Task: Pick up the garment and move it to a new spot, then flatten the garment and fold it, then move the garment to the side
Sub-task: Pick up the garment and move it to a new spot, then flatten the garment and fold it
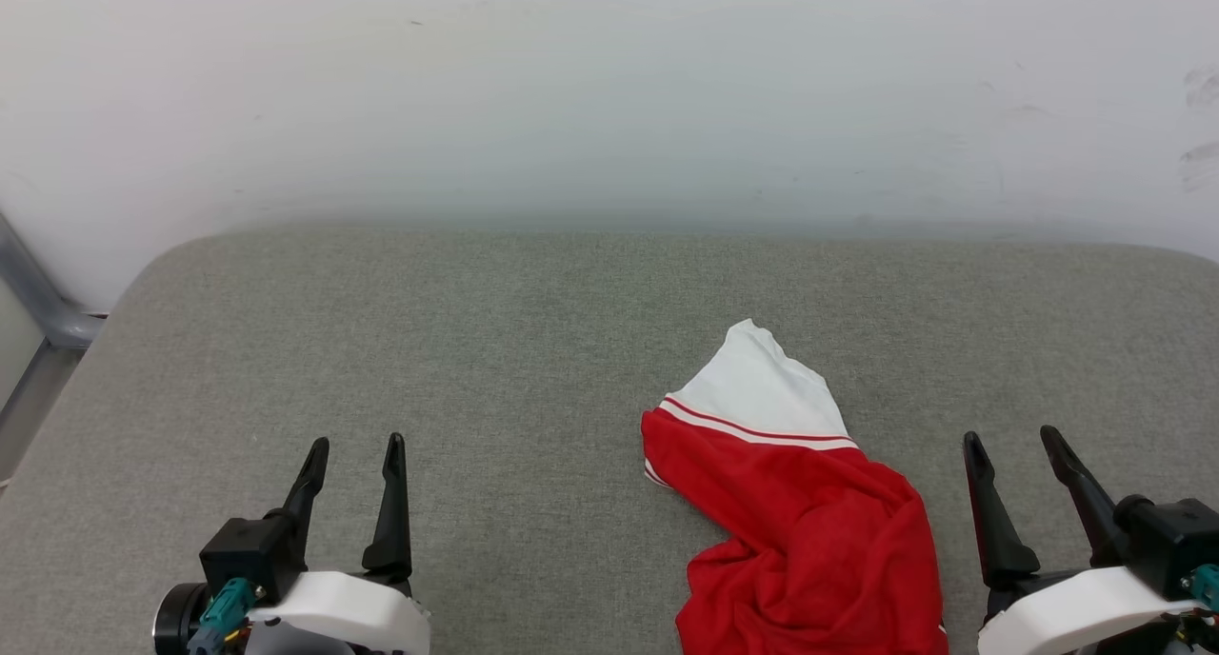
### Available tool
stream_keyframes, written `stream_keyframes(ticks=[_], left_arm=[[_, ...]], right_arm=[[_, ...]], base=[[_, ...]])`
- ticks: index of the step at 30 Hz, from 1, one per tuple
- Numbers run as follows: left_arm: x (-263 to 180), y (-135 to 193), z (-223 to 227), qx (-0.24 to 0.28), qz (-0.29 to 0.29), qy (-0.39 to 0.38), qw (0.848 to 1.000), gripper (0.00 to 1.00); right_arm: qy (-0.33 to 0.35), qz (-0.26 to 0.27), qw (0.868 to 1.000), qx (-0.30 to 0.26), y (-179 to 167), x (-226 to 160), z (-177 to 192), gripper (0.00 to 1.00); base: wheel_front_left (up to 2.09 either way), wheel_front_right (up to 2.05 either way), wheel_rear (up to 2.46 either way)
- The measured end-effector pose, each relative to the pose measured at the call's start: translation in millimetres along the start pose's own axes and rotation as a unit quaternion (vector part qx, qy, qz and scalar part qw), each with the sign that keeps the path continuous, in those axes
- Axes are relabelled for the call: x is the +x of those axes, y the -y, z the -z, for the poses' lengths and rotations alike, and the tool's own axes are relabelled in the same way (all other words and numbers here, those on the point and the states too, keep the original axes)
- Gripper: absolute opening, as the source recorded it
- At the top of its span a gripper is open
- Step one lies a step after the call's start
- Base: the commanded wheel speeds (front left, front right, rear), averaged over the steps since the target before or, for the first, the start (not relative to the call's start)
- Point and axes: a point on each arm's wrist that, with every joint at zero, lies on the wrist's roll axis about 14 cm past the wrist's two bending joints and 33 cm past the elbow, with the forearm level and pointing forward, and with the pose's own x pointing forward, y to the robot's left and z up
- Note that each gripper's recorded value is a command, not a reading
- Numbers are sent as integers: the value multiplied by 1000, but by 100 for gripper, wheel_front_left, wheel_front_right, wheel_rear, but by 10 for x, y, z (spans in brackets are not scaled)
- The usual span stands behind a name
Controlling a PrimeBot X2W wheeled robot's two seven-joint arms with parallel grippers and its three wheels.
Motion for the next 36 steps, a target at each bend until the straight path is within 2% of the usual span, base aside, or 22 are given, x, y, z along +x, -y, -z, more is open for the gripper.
stream_keyframes(ticks=[12,20,24,25,28,29,30,33,36], left_arm=[[-40,-1,5,-5,1,0,1000,100],[16,-20,-66,-13,-9,14,1000,100],[57,-50,-62,-18,-19,16,1000,100],[117,-57,-97,-19,-21,23,999,100],[174,-71,-123,-21,-27,29,999,100],[212,-89,-122,-21,-31,31,999,100],[212,-89,-122,-21,-31,31,999,100],[282,-115,-132,-23,-37,36,998,100],[328,-170,-112,-23,-46,36,998,100]], right_arm=[[-5,5,1000,1,35,5,10,100],[-88,40,994,46,284,150,451,100],[-164,54,983,61,393,328,777,100],[-194,50,977,66,414,486,866,100],[-225,41,971,67,410,668,946,100],[-260,25,963,63,371,837,1045,100],[-260,25,963,63,371,837,1045,100],[-300,-6,952,50,272,1104,1134,100],[-345,-44,937,30,98,1336,1253,100]], base=[[0,0,0],[0,0,0],[0,0,0],[0,0,0],[0,0,0],[0,0,0],[0,0,0],[0,0,0],[0,0,0]])
